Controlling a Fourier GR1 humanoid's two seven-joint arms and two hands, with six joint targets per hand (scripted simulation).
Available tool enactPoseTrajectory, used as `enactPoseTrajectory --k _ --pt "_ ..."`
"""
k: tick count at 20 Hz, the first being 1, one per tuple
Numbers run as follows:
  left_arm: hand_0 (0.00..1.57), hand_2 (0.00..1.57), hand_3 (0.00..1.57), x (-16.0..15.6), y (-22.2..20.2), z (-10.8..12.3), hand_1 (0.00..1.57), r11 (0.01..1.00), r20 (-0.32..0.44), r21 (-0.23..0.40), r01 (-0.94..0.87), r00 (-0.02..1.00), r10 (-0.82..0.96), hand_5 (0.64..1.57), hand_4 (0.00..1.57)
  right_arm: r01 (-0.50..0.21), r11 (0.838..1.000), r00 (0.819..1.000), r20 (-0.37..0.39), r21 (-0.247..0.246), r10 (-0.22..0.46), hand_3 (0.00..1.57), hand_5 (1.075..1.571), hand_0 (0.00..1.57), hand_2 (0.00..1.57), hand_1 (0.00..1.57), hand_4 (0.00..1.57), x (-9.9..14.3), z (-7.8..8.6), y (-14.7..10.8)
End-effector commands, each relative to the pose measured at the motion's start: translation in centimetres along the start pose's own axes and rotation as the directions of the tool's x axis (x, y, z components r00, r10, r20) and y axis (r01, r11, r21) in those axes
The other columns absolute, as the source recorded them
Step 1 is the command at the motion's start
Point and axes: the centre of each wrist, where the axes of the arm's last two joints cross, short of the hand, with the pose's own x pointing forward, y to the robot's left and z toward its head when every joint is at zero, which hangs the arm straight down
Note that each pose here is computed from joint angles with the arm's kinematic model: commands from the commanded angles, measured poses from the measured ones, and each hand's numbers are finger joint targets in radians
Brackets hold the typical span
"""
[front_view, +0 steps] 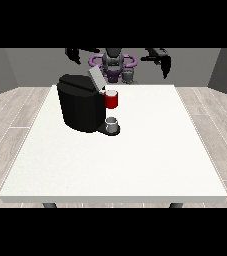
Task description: Insert the coffee pod into the coffee machine and close the lid
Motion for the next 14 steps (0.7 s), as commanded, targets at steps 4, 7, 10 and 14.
enactPoseTrajectory --k 4,7,10,14 --pt "0.00 0.00 0.00 2.7 0.4 0.3 0.00 0.999 0.074 -0.028 0.036 0.997 -0.033 1.571 0.00 0.022 0.999 0.999 0.029 -0.026 -0.021 0.00 1.571 0.00 0.00 0.00 0.00 -1.1 -1.8 -0.8" --pt "0.00 0.00 0.00 2.5 1.5 1.4 0.00 0.999 0.070 0.012 0.048 0.996 -0.048 1.571 0.00 0.007 1.000 1.000 0.018 -0.012 -0.006 0.00 1.571 0.00 0.00 0.00 0.00 -0.9 -2.7 1.5" --pt "0.00 0.00 0.00 4.1 0.3 1.3 0.00 0.999 0.091 0.027 0.035 0.995 -0.037 1.571 0.00 0.002 1.000 1.000 0.006 0.000 -0.002 0.00 1.571 0.00 0.00 0.00 0.00 -0.6 -3.7 -0.2" --pt "0.00 0.00 0.00 2.5 4.9 3.2 0.00 0.998 0.120 0.062 0.034 0.992 -0.041 1.571 0.00 -0.037 0.998 0.999 0.008 0.059 0.037 0.00 1.571 0.00 0.00 0.00 0.00 -0.6 -3.4 -0.2"
